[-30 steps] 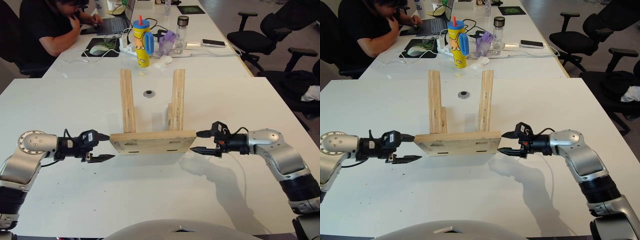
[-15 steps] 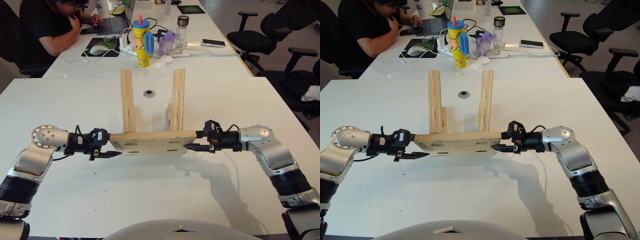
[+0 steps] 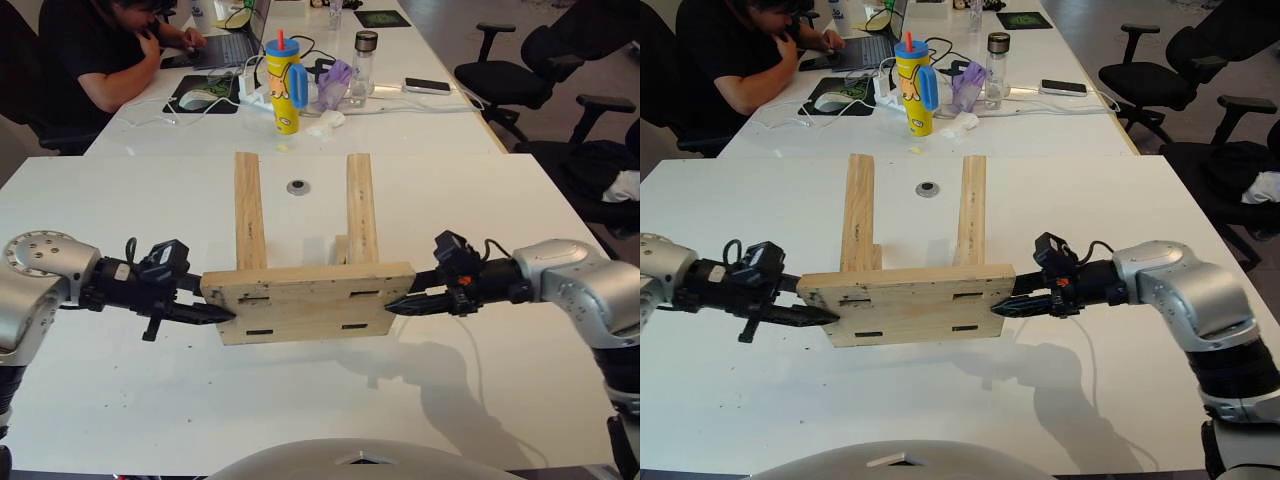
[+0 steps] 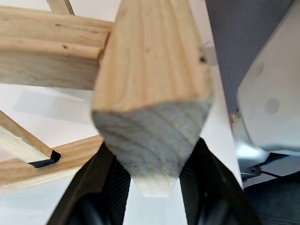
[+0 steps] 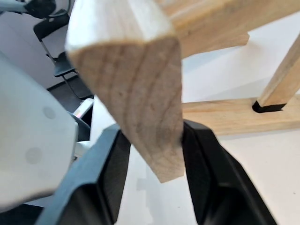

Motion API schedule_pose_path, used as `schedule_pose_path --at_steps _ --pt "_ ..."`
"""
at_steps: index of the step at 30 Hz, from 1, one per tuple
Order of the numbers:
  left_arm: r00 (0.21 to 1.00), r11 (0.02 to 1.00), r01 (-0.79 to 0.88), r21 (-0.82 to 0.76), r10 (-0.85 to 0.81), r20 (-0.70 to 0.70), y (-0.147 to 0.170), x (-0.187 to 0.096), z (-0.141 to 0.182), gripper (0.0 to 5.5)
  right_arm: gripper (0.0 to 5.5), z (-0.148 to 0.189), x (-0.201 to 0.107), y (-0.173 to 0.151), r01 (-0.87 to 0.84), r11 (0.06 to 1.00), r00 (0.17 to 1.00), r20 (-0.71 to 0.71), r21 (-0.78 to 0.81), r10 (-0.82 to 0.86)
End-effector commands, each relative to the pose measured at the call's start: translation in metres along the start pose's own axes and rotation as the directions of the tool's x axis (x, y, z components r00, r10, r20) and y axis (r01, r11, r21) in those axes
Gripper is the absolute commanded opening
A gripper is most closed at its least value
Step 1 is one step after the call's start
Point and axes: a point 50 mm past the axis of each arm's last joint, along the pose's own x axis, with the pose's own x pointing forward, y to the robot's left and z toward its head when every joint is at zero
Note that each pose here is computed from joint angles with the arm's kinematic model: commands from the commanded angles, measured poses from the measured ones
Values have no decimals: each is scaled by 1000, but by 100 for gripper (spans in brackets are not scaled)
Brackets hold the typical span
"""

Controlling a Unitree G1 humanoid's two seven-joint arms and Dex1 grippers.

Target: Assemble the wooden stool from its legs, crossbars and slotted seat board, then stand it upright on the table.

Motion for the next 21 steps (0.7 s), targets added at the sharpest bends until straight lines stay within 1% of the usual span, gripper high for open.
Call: schedule_pose_path --at_steps 1,2,3,5,6,7,8,9,10,12,16,18,20,21 --pt "928 954 300 23 -297 225 -34 -41 108 131 157 150 -60 85 -614 788 771 172 -58 613" --pt "918 952 305 -2 -294 266 -30 -49 116 131 155 162 -62 80 -632 774 751 215 -38 624" --pt "911 955 295 -45 -267 314 -20 -56 122 131 155 170 -61 67 -625 781 751 274 0 601" --pt "891 942 277 -188 -178 418 9 -64 118 131 149 168 -52 30 -601 785 766 391 151 511" --pt "885 927 261 -270 -118 450 25 -64 107 131 146 162 -47 12 -574 787 781 439 225 444" --pt "885 900 245 -360 -56 462 41 -62 89 131 144 150 -41 -6 -543 781 802 468 310 372" --pt "885 869 224 -442 8 465 54 -59 70 131 141 140 -35 -23 -517 761 816 493 392 301" --pt "880 839 216 -500 55 473 63 -58 56 131 139 131 -30 -33 -511 734 823 501 447 268" --pt "879 819 210 -534 81 471 67 -57 45 131 136 126 -25 -36 -514 716 827 495 472 267" --pt "861 783 202 -588 144 488 74 -61 35 131 135 125 -19 -38 -554 670 812 501 494 301" --pt "836 755 105 -648 286 469 96 -66 21 131 135 116 -7 -55 -502 628 842 503 595 196" --pt "814 716 38 -697 383 438 110 -59 10 131 135 110 -7 -69 -463 619 840 538 634 76" --pt "791 662 -27 -749 472 389 120 -50 -4 131 135 100 -2 -84 -392 627 848 528 673 -37" --pt "781 644 -62 -763 507 364 123 -47 -11 172 135 94 0 -92 -329 661 854 511 675 -97"
